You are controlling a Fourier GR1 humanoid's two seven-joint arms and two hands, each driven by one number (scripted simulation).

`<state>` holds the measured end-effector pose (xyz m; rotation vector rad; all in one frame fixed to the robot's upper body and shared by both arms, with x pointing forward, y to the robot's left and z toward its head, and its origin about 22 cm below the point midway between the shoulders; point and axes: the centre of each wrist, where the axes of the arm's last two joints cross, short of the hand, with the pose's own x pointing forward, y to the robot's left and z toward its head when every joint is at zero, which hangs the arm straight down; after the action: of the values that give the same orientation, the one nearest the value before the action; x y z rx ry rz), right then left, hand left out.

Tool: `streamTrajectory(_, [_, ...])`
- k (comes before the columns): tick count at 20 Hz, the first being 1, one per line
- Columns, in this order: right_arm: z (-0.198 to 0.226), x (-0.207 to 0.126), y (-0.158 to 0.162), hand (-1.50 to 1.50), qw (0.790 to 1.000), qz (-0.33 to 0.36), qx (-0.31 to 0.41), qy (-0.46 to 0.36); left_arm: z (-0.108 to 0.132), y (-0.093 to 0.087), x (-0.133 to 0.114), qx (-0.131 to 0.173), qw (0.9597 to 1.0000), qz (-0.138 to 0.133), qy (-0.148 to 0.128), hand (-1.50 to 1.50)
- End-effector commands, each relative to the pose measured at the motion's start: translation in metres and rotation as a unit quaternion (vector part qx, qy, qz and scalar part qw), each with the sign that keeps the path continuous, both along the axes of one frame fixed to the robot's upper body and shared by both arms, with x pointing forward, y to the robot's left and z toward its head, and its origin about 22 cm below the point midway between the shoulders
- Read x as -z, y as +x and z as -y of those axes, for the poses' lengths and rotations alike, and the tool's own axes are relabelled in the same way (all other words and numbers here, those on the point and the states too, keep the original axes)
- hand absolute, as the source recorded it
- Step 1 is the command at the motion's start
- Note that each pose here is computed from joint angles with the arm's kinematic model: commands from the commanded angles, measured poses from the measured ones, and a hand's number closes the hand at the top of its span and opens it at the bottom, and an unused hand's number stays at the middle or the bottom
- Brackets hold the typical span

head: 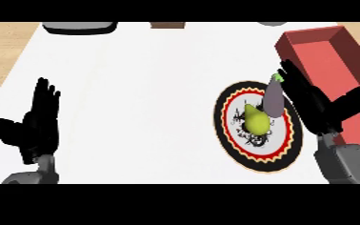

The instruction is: Pick the pear from the plate and place it in the cardboard box

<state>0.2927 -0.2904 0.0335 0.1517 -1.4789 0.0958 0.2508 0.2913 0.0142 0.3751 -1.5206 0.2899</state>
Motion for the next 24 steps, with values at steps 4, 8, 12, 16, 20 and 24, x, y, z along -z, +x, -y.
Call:
streamTrajectory(4, [0.015, -0.119, 0.036, -1.5, 0.979, 0.181, -0.058, -0.078, 0.016, 0.018, -0.039, 0.182, 0.973, 0.058, 0.13, 0.0])
streamTrajectory(8, [0.051, -0.17, 0.033, -1.5, 0.928, 0.197, -0.084, -0.304, 0.029, 0.018, -0.049, 0.299, 0.9351, 0.065, 0.178, 0.0])
streamTrajectory(12, [0.08, -0.15, 0.041, -1.5, 0.913, 0.244, -0.137, -0.296, 0.032, 0.032, -0.06, 0.332, 0.9226, 0.073, 0.182, 0.0])
streamTrajectory(16, [0.078, -0.142, 0.039, -1.5, 0.859, 0.292, -0.209, -0.366, 0.036, 0.029, -0.046, 0.338, 0.9207, 0.076, 0.179, 0.0])
streamTrajectory(20, [0.068, -0.154, 0.051, -1.5, 0.819, 0.299, -0.243, -0.426, 0.033, 0.042, -0.052, 0.348, 0.9177, 0.069, 0.178, 0.0])
streamTrajectory(24, [0.043, -0.15, 0.041, -1.5, 0.753, 0.245, -0.31, -0.526, 0.035, 0.039, -0.06, 0.344, 0.9181, 0.063, 0.186, 0.0])
